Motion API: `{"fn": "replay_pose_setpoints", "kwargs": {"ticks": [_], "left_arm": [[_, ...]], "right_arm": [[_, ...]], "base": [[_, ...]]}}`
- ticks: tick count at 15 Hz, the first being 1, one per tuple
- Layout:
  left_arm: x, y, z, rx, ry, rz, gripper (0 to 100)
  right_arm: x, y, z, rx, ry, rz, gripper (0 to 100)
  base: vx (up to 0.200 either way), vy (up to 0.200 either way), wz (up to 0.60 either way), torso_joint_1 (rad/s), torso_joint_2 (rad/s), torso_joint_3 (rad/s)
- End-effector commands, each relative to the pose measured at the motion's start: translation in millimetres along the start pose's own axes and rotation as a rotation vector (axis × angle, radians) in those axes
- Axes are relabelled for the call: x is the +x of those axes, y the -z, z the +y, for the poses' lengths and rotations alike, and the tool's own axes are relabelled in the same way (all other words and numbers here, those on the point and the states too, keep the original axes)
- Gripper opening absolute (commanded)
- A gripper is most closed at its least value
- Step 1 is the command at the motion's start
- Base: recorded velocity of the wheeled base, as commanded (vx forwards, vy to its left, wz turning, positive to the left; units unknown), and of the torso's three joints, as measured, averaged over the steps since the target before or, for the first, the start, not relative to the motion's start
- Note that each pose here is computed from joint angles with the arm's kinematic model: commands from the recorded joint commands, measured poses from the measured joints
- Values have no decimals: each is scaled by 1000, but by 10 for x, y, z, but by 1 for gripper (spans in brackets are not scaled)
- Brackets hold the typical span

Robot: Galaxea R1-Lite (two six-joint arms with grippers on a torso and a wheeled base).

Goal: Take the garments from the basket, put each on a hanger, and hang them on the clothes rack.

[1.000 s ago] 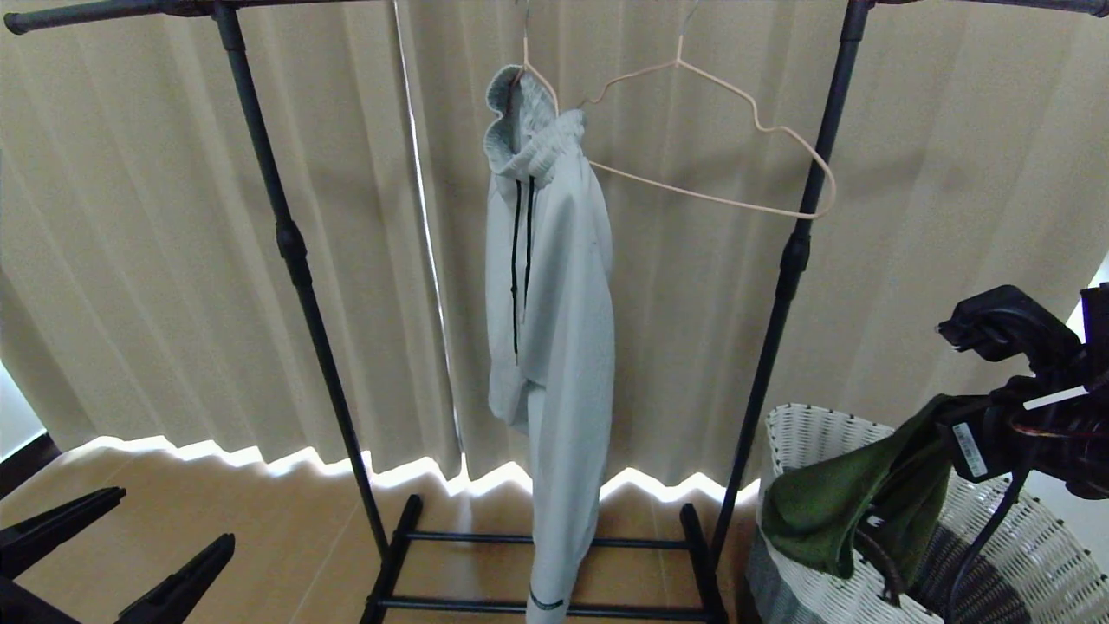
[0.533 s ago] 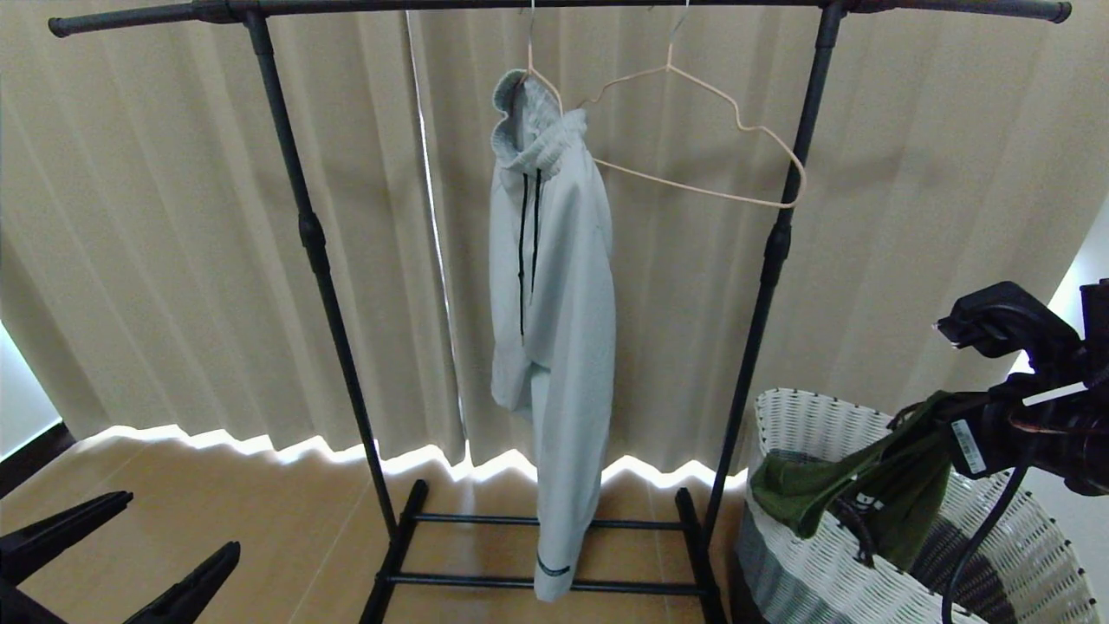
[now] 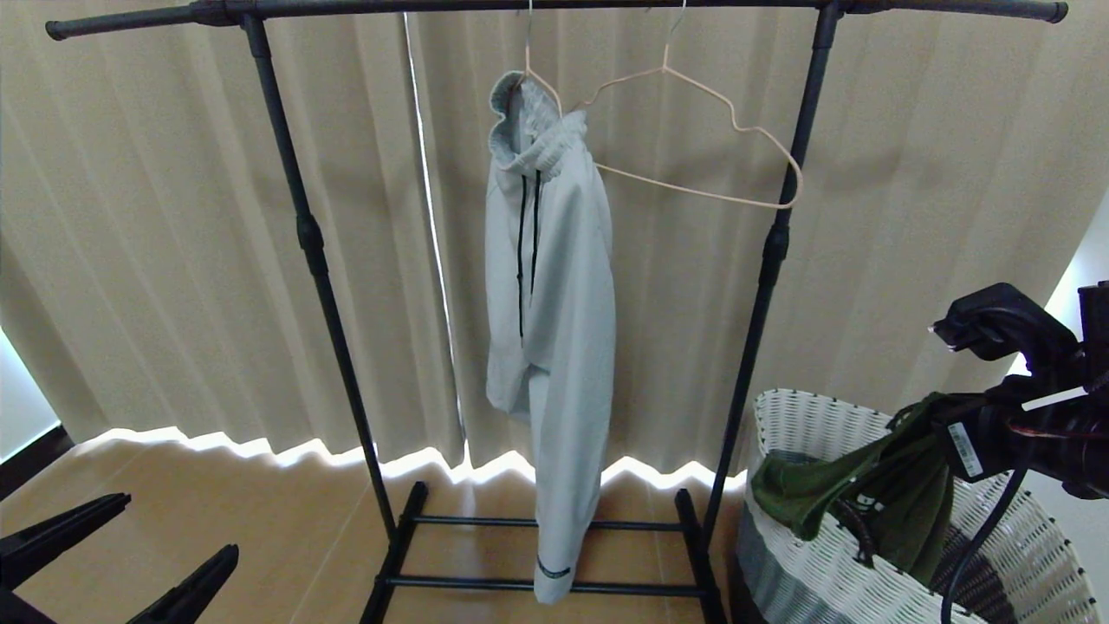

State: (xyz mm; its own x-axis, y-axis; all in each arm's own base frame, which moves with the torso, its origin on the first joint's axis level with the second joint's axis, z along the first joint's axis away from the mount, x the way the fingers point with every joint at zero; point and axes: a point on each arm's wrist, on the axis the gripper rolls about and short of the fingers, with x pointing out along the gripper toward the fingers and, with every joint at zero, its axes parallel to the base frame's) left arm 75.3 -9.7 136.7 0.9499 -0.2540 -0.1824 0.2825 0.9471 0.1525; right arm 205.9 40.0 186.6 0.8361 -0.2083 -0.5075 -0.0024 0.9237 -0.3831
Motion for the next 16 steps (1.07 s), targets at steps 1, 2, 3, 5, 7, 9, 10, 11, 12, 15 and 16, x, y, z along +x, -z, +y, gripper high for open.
{"fn": "replay_pose_setpoints", "kwargs": {"ticks": [1, 2, 3, 5, 7, 9, 10, 11, 12, 15, 16], "left_arm": [[3, -9, 2, 0, -1, -2, 100], [4, -14, 3, 1, -1, -4, 100], [1, -11, 1, 2, 0, -4, 100], [-1, -12, -3, 25, 4, -6, 100], [-18, 18, -31, 49, 30, -8, 100], [-18, 5, -52, 77, 59, -18, 100], [-8, -20, -52, 80, 65, -24, 100], [2, -42, -48, 89, 66, -28, 100], [42, -61, -47, 90, 78, -16, 100], [198, -166, -79, 100, 150, 4, 100], [240, -243, -92, 114, 173, -12, 100]], "right_arm": [[6, 8, 5, -3, -1, 4, 0], [6, 8, 6, -3, -4, 4, 0], [6, 9, 9, -3, -18, 2, 0], [-5, -7, 4, 0, -27, -8, 0], [0, -14, 12, -1, -30, -11, 0], [-8, -20, 91, -22, -59, -17, 0], [-12, -41, 151, -37, -81, -26, 0], [-29, -57, 181, -43, -93, -37, 0], [-62, -85, 235, -57, -117, -56, 0], [-202, -176, 345, -82, -267, -139, 0], [-284, -230, 382, -88, -317, -182, 0]], "base": [[0, 200, 0, 2, 2, -2], [0, 200, 0, 12, -2, -7], [0, 0, 0, 0, 0, 0], [0, 0, 0, 0, 0, 0], [0, 0, 0, 0, 0, 0], [0, 0, 0, 0, 0, 0], [0, 0, 0, 0, 0, 0], [0, 0, 0, 0, 0, 0], [0, 0, 0, 0, 0, 0], [0, 0, 0, 0, 0, 0], [0, 0, 0, 0, 0, 0]]}}
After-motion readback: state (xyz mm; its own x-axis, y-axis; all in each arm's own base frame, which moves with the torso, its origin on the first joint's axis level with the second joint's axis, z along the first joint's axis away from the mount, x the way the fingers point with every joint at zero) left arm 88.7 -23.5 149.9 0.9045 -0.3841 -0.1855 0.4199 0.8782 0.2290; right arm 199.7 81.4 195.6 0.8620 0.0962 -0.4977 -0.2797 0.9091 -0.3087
